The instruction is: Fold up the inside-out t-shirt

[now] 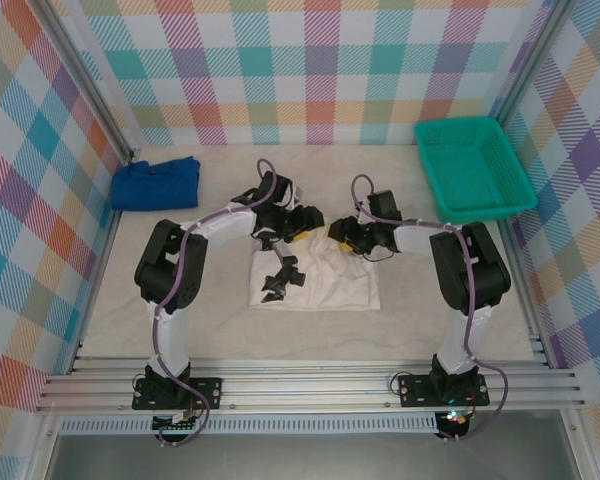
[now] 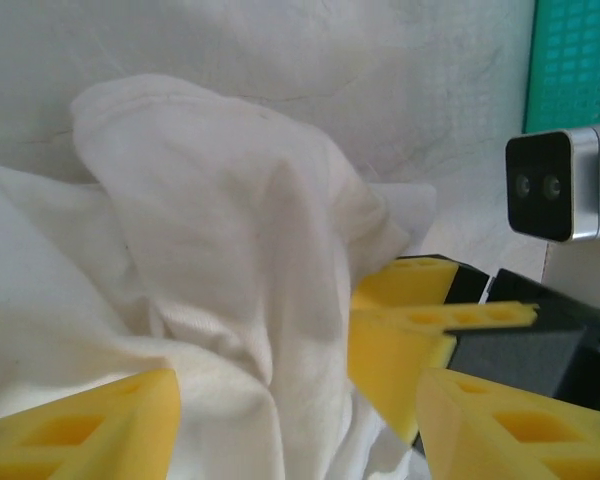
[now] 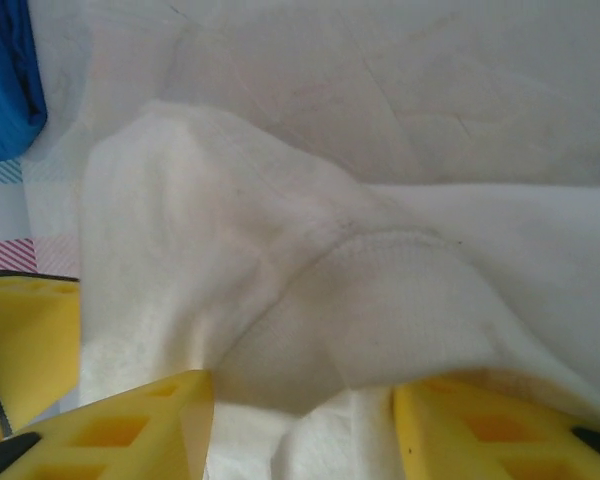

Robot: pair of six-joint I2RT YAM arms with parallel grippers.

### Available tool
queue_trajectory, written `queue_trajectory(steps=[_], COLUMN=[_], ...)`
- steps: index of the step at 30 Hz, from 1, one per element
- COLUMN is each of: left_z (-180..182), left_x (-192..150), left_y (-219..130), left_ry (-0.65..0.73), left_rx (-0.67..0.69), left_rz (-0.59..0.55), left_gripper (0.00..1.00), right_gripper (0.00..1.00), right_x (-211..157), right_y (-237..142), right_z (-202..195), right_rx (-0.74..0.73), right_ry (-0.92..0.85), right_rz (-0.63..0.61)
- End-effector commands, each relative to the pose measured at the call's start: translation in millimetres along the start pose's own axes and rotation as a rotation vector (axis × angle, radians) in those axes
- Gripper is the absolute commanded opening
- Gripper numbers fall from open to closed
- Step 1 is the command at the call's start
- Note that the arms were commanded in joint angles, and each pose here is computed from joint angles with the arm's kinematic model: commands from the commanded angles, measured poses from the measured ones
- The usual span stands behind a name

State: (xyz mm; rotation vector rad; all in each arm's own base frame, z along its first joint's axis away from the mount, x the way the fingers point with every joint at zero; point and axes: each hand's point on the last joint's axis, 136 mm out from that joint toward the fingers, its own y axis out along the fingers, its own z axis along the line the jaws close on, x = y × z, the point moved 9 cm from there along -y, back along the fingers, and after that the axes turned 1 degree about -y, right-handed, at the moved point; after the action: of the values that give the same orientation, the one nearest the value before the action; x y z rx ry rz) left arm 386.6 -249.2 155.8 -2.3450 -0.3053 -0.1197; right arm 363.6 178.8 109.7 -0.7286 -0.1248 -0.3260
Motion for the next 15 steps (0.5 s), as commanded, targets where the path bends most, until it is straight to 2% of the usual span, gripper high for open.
queue_trajectory(steps=[1,5,12,15], left_z=[-5.4,1.4,20.8,27.4], left_x=[1.8,-7.1,-25.4,-33.1], left_y=[-20.0,-25.9,-29.5,-32.5], left_ry=[0.035,0.052,0.052,0.05], left_rx=[-0.003,0.035,0.101,0.118], left_rz=[-0.048,-0.045,-0.029,-0.022], left_gripper=[0.64,0.64,0.64,0.64], right_gripper=[0.44,0.37,0.14,0.1], right_x=[17.2,25.7,42.3,49.2], right_y=[-2.2,-8.0,-16.5,-27.4], right_z=[14.6,15.1,11.9,9.5], right_rx=[0.066,0.061,0.087,0.075], right_ry=[-0.03,-0.044,-0.023,-0.02], right_rz=[-0.052,-0.099,-0.155,-0.181])
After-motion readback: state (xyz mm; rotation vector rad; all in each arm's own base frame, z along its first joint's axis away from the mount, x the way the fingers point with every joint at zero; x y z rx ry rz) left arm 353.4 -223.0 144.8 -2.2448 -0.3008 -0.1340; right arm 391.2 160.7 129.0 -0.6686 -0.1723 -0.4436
